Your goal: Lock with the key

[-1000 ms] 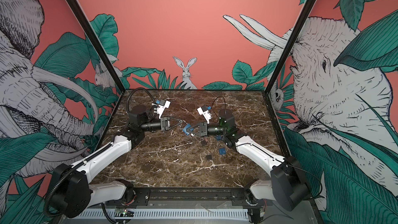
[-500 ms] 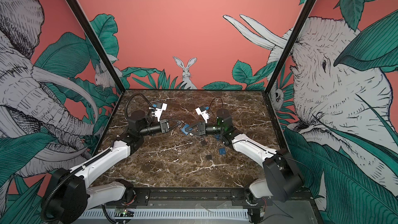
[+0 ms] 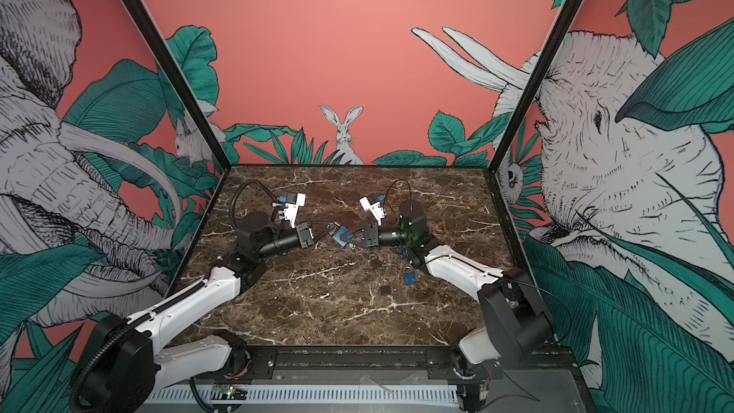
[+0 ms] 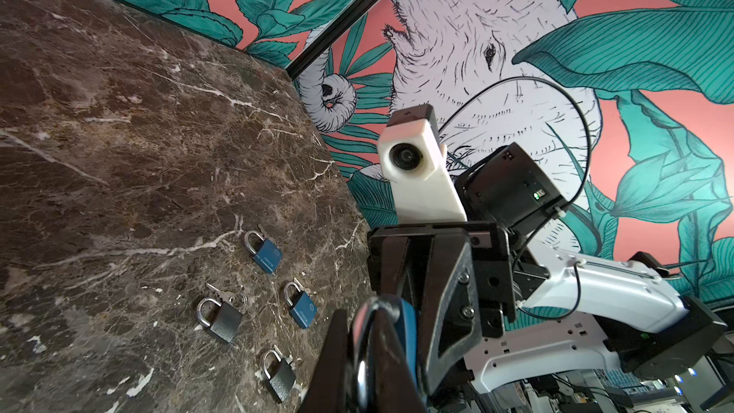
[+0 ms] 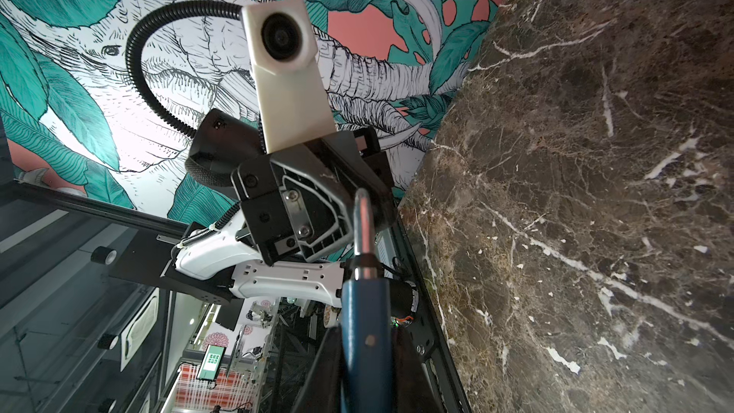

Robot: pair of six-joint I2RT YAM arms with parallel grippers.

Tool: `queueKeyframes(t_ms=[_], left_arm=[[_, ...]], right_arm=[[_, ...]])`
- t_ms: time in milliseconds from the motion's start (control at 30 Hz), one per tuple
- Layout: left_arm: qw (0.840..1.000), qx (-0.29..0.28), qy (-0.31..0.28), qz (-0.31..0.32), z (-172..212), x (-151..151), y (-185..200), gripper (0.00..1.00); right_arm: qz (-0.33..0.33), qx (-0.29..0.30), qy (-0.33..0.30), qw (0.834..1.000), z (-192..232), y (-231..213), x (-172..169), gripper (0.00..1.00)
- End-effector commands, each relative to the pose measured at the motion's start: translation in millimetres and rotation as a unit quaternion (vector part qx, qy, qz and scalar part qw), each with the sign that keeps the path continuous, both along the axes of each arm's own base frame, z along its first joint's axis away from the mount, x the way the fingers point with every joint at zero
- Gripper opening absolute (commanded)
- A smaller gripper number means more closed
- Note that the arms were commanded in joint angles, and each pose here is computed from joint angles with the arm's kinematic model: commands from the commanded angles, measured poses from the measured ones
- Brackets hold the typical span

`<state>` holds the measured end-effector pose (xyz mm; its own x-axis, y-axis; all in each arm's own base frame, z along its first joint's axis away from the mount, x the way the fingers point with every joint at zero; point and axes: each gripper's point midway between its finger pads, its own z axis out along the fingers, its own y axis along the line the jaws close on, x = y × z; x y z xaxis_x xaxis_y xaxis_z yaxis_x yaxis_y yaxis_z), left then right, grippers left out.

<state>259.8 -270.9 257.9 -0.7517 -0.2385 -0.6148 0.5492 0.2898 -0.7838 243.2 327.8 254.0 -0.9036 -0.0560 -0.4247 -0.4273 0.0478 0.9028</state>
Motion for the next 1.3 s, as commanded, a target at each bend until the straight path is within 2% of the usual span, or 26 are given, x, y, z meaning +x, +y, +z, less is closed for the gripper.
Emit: queueKeyframes(t_ms=[0, 300, 500, 733, 1033, 1167, 1267], left_arm=[[0.984, 0.016, 0.068, -0.166, -35, -78, -33, 0.0], [0.978, 0.015, 0.077, -0.192, -42, -110, -46, 0.0], [0.982, 0.014, 0.072, -0.175, -39, -115, -42, 0.0], [0.987, 0.051, 0.027, -0.148, -14, -105, -29, 0.0], [0.988, 0.003, 0.01, -0.151, 30, -69, -21, 0.0], [0.987, -0.009, 0.001, -0.16, 43, -65, -26, 0.01], [0.988, -0.015, -0.004, -0.155, 48, -62, -27, 0.06]], right_arm=[[-0.07, 0.08, -0.135, 0.985, 71, 5, 26, 0.0], [-0.073, 0.077, -0.134, 0.985, 64, 11, 37, 0.0], [-0.068, 0.083, -0.127, 0.986, 60, 16, 42, 0.0], [-0.071, 0.062, -0.116, 0.989, 39, 10, 33, 0.0], [-0.072, -0.019, -0.131, 0.989, 16, 2, 17, 0.0], [-0.062, -0.015, -0.126, 0.99, 17, 4, 15, 0.0], [-0.059, -0.014, -0.123, 0.991, 16, 4, 14, 0.0]])
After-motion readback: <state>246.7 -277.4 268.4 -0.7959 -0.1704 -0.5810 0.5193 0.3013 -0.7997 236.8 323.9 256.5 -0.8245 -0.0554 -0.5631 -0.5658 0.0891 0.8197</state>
